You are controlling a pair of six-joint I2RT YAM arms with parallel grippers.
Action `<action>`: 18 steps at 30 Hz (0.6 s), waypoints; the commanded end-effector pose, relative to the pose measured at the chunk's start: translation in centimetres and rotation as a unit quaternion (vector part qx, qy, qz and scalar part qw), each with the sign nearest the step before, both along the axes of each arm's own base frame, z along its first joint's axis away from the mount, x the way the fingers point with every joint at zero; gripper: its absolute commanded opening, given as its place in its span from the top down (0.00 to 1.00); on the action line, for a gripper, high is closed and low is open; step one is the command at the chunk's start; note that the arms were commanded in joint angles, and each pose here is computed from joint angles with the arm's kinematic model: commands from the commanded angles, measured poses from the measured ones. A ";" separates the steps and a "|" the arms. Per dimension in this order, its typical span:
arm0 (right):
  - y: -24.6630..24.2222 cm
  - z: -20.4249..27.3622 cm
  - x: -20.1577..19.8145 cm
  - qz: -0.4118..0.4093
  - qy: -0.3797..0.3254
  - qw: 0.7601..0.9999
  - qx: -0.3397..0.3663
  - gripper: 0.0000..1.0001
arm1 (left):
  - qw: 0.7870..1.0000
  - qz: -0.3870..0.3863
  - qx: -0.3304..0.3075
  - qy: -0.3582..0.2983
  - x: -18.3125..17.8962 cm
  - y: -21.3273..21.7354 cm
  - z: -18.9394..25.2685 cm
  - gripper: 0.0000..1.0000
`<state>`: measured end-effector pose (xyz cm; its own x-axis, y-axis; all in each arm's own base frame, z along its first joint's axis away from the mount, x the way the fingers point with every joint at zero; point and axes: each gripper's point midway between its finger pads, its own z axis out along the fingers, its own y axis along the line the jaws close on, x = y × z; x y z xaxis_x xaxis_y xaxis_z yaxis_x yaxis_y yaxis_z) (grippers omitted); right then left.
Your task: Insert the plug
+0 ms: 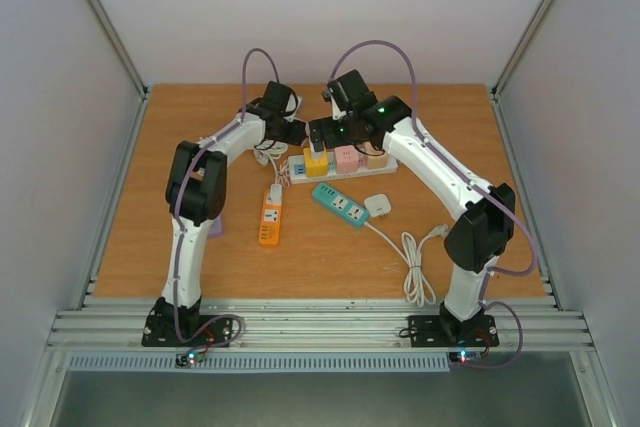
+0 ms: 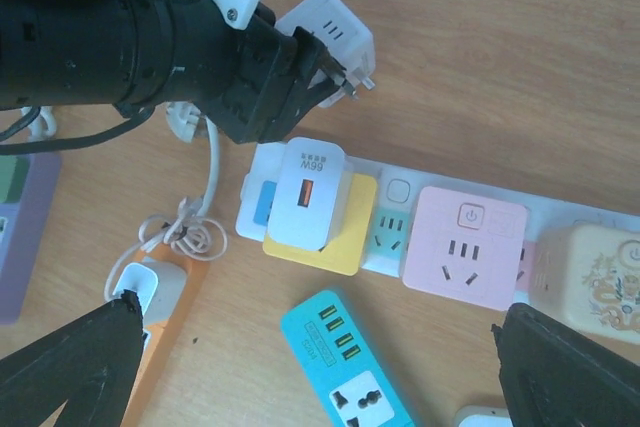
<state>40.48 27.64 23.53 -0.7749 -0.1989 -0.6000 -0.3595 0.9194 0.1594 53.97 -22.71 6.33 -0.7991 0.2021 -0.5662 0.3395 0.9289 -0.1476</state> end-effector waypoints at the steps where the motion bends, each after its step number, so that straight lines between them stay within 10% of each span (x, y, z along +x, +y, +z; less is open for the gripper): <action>1: -0.5 2.7 -0.7 -0.011 -0.023 0.999 0.030 0.04 | 0.995 -0.001 -0.034 -0.091 0.8 -0.4 7.6 0.57; 18: -5.8 10.2 -6.8 -0.068 -0.131 0.978 0.145 0.03 | 0.934 -0.153 -0.301 -0.115 -10.6 -5.4 23.2 0.56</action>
<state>34.49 22.59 32.46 -0.6137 0.0029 -0.7895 -0.3318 0.9065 0.2612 46.60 -26.56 24.61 -0.6487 0.0693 -0.7579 0.5671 0.7082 -0.4206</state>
